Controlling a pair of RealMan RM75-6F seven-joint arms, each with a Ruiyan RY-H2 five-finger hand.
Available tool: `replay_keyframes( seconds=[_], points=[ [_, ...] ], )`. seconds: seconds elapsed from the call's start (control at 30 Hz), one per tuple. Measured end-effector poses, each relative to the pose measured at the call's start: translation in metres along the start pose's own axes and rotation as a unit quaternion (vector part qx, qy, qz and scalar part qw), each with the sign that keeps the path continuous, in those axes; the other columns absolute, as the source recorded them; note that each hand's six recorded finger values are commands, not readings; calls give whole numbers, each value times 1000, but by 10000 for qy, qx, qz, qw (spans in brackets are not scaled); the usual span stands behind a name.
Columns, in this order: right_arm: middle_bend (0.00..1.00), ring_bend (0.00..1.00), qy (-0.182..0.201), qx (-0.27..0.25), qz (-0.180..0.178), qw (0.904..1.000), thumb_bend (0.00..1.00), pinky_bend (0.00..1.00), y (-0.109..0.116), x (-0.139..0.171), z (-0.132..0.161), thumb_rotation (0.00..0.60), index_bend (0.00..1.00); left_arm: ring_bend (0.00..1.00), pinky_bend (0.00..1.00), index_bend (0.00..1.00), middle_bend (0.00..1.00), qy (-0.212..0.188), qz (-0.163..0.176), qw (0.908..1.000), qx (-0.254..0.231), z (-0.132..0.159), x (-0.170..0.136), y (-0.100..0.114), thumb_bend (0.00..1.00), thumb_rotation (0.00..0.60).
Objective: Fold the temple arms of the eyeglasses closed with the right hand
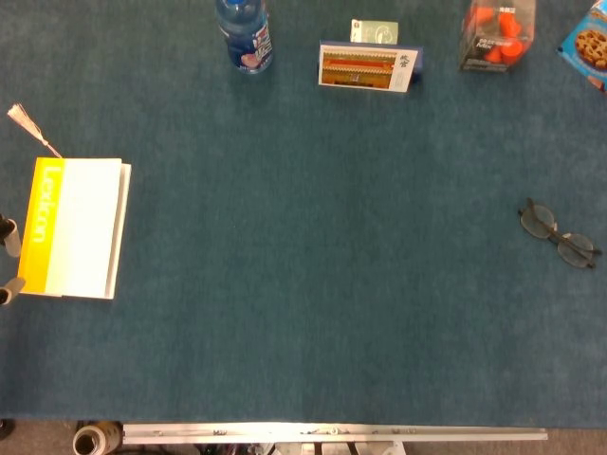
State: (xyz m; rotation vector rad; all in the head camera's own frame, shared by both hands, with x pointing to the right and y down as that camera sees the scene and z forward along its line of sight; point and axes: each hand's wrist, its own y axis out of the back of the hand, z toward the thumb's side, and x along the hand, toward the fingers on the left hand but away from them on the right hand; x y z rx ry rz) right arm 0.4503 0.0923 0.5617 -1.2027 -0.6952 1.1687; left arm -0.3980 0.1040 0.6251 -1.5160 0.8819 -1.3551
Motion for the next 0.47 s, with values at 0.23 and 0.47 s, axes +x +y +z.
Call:
replay_keyframes(
  seconds=[0.23, 0.47],
  points=[
    [305, 122, -323, 132, 287, 9990, 434, 304, -12, 18, -22, 600, 356, 413, 537, 558, 509, 31, 110, 9999, -35, 0, 2, 4, 0, 600],
    [305, 122, -648, -66, 313, 9974, 434, 304, -16, 31, -36, 600, 356, 413, 537, 558, 509, 30, 110, 9999, -2, 2, 4, 7, 0, 600]
  ],
)
